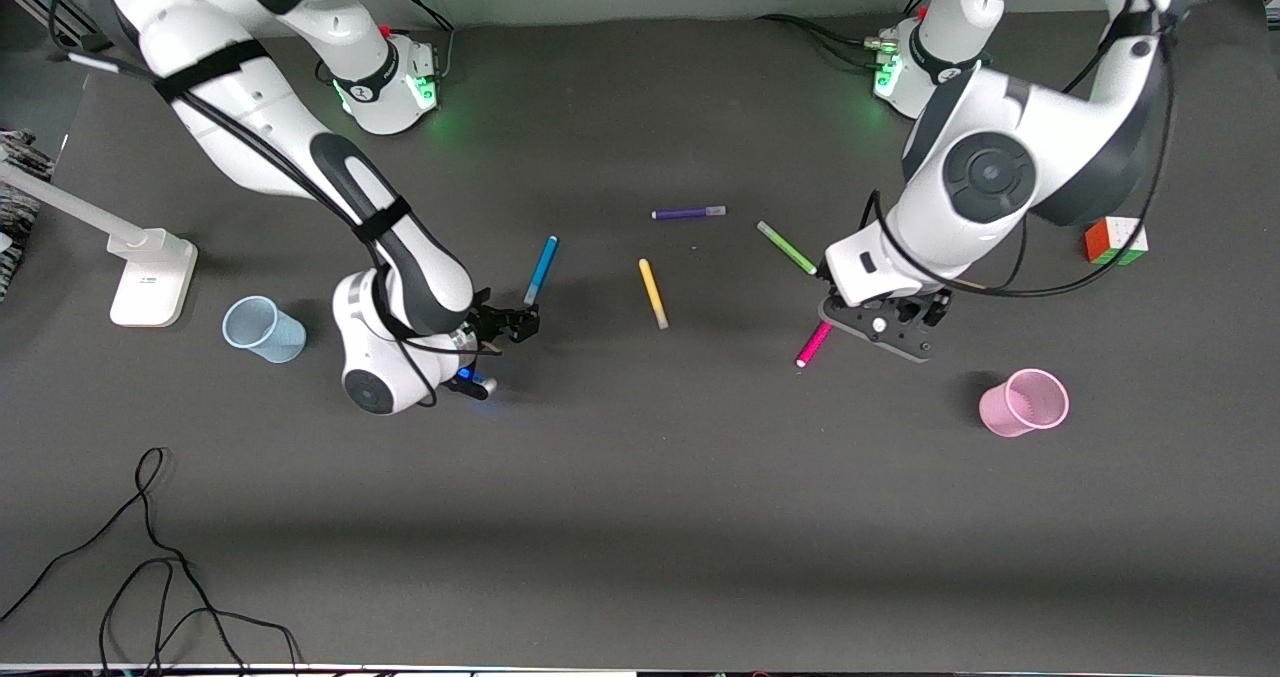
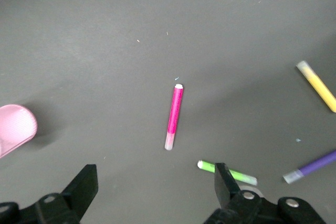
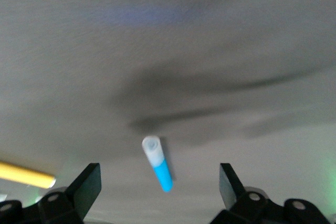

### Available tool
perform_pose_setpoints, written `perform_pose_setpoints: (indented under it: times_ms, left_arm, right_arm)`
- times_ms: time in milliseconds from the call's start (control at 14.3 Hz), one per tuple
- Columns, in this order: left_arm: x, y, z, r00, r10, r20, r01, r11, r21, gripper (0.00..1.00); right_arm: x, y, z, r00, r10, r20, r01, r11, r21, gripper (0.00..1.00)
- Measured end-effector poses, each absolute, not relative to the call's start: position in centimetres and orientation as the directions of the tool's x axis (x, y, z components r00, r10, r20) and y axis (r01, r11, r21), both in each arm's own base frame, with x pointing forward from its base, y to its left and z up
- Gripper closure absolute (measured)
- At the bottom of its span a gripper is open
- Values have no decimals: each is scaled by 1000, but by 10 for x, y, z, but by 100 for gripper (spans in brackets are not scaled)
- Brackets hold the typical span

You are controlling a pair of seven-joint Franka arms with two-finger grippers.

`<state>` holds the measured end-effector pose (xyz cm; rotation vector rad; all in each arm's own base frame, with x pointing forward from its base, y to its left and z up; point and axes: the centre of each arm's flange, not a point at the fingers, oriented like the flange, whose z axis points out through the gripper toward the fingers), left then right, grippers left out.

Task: Place pink and blue markers in matching cups
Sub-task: 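Reach the right gripper to the blue marker while the left gripper reaches the pink marker, then grasp the blue marker with the right gripper while the left gripper grasps the pink marker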

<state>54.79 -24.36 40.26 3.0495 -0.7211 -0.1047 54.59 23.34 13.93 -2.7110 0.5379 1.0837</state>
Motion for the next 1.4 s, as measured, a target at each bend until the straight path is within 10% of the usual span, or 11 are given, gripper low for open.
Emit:
perform_pose_setpoints:
  times_ms: [419,837,1395]
  left_arm:
    - [520,-235,286,878,-466,-109,-465,-885,28,1]
    - [518,-235,215,870,-468,-157,-465,-884,59,1]
    - [516,-230,172,872,-457,-176,-451,-889,75,7]
  right_arm:
    - [528,253,123,655,-281,-701,-396,-918,-1,3]
    - [527,256,123,652,-291,-700,-400,-916,9,66]
    - [534,255,143,669,-289,-685,-402,-916,-6,84]
